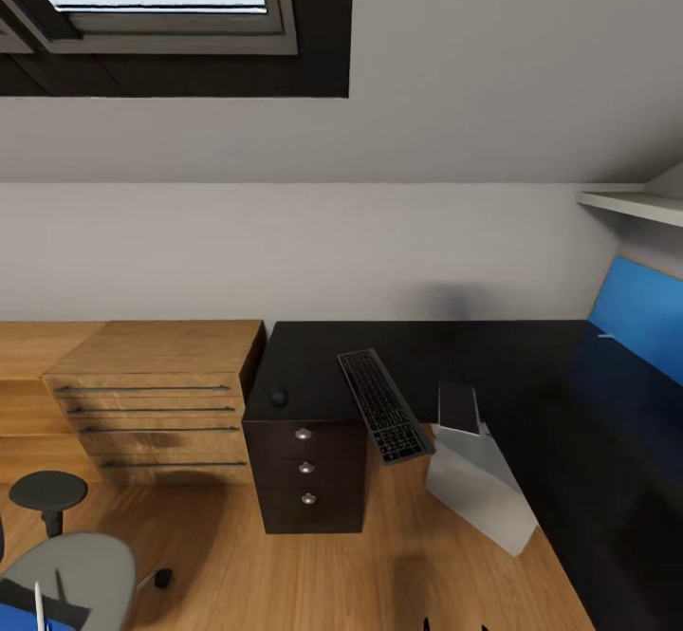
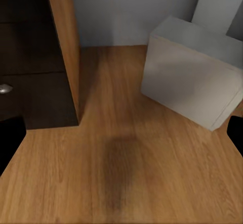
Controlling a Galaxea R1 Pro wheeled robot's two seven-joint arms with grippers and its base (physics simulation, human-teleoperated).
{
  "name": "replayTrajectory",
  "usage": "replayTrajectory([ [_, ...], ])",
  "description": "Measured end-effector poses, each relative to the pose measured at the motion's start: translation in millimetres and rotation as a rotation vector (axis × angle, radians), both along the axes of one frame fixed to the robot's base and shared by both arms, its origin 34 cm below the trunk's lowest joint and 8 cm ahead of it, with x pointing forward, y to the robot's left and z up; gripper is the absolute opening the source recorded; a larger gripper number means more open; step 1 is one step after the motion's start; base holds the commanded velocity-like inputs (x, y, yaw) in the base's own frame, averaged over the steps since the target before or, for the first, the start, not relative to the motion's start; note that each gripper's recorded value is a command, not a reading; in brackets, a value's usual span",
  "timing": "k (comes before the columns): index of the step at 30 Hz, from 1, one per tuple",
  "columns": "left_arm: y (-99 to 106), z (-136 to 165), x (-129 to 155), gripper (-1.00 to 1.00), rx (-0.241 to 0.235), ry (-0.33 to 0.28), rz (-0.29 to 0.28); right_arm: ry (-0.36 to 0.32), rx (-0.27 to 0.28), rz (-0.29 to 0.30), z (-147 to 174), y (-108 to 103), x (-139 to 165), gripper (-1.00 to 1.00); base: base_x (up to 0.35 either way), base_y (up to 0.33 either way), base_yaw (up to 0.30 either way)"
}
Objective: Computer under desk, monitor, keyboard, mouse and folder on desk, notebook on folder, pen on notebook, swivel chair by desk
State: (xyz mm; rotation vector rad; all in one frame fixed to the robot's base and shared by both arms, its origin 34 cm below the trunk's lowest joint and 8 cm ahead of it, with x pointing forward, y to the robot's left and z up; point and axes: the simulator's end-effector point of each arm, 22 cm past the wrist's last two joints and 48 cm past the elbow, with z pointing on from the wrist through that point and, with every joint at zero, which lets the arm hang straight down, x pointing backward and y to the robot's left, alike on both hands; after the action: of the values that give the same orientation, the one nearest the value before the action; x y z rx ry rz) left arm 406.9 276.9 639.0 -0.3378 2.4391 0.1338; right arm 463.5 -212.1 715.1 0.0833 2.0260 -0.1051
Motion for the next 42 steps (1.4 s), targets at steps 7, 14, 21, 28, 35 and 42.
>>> replayTrajectory([
  [7, -8, 12, 25, 1.00, -0.021, -0.060, 0.002, 0.000, -0.001, -0.002, -2, -1, 1, 1.00, 0.011, 0.010, 0.000],
  [14, -14, 19, 47, 1.00, -0.037, -0.118, 0.002, 0.001, -0.001, -0.003, -10, -1, 2, 1.00, 0.001, 0.000, 0.000],
  [21, 1, 71, 45, 1.00, -0.074, -0.268, -0.042, 0.001, -0.002, -0.003, -18, -2, 4, 1.00, 0.000, 0.000, 0.000],
  [28, -8, 67, 38, 1.00, -0.097, -0.233, -0.068, 0.000, -0.002, -0.003, -26, -2, 6, 1.00, 0.000, 0.000, 0.000],
  [35, 19, 95, 47, 1.00, -0.091, -0.304, -0.087, -0.001, -0.002, -0.003, -35, -2, 7, 1.00, 0.000, 0.000, 0.000],
  [42, 45, 111, 52, 1.00, -0.166, -0.331, -0.028, -0.001, -0.001, -0.002, -44, -1, 8, 1.00, 0.000, 0.000, 0.000],
])
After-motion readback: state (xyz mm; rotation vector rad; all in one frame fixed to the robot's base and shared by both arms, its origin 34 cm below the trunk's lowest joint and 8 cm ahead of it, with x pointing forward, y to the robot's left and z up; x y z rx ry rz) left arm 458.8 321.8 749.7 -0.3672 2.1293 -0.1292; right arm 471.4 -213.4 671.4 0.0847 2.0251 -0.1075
